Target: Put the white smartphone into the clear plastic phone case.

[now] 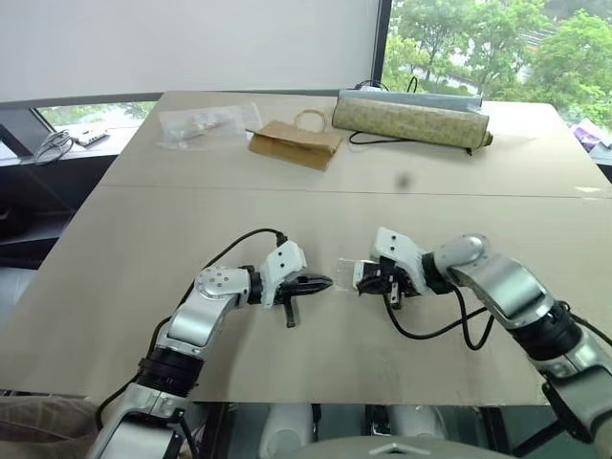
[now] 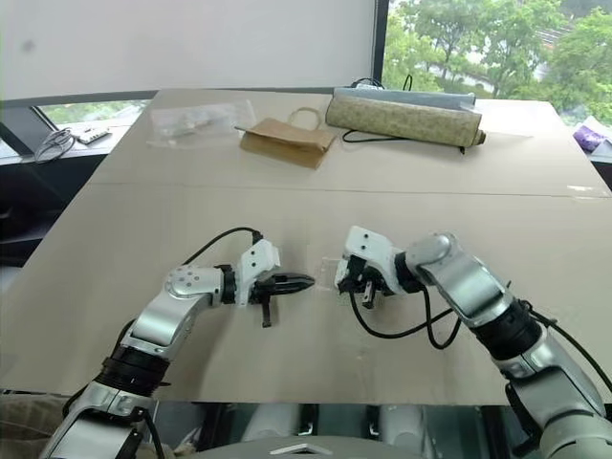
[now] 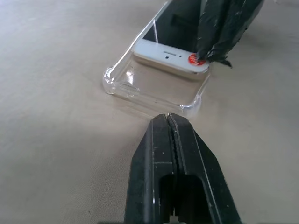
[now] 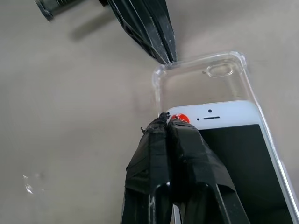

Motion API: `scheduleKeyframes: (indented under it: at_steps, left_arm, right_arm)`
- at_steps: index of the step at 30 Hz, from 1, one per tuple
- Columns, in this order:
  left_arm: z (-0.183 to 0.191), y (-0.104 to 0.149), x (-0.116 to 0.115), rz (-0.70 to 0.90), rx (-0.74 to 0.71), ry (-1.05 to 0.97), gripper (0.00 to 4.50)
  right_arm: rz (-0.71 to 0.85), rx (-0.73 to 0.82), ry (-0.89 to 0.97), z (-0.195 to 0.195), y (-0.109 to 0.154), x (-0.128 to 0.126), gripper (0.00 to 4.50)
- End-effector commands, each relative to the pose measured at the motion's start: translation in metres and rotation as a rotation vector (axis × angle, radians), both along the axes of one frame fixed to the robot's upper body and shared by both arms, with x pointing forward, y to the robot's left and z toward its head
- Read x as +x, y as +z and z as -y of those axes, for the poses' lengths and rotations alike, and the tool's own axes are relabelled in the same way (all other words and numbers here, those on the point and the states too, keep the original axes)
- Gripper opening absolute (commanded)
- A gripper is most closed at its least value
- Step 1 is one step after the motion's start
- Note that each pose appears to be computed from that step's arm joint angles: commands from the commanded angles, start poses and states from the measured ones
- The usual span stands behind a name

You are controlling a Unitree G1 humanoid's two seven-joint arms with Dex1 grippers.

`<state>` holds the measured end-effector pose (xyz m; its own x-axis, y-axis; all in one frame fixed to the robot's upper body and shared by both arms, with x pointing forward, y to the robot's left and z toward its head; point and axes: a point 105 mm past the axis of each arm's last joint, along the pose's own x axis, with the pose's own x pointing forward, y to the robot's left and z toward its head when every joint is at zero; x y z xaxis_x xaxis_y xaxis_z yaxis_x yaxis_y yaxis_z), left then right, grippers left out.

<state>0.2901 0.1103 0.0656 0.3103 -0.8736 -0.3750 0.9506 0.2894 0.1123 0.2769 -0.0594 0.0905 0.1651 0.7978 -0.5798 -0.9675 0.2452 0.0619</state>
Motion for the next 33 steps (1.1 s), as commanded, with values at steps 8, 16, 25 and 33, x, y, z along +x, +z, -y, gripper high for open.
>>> scheduleKeyframes:
  at_steps: [8,16,25,33]
  left_arm:
    - [0.001,0.004,0.001,0.025,-0.007,-0.009,0.00]
    - [-0.002,0.003,0.002,0.019,-0.005,-0.012,0.00]
    - [-0.004,0.001,0.001,0.011,-0.001,-0.007,0.00]
    - [-0.004,0.000,0.001,0.011,0.000,0.002,0.00]
  right_arm:
    - [0.115,0.072,-0.073,0.008,0.036,0.005,0.09]
    - [0.144,-0.055,-0.008,0.002,0.010,0.007,0.09]
    - [0.192,-0.258,0.115,0.005,-0.023,0.014,0.09]
    - [0.268,-0.216,0.130,0.001,-0.010,0.022,0.09]
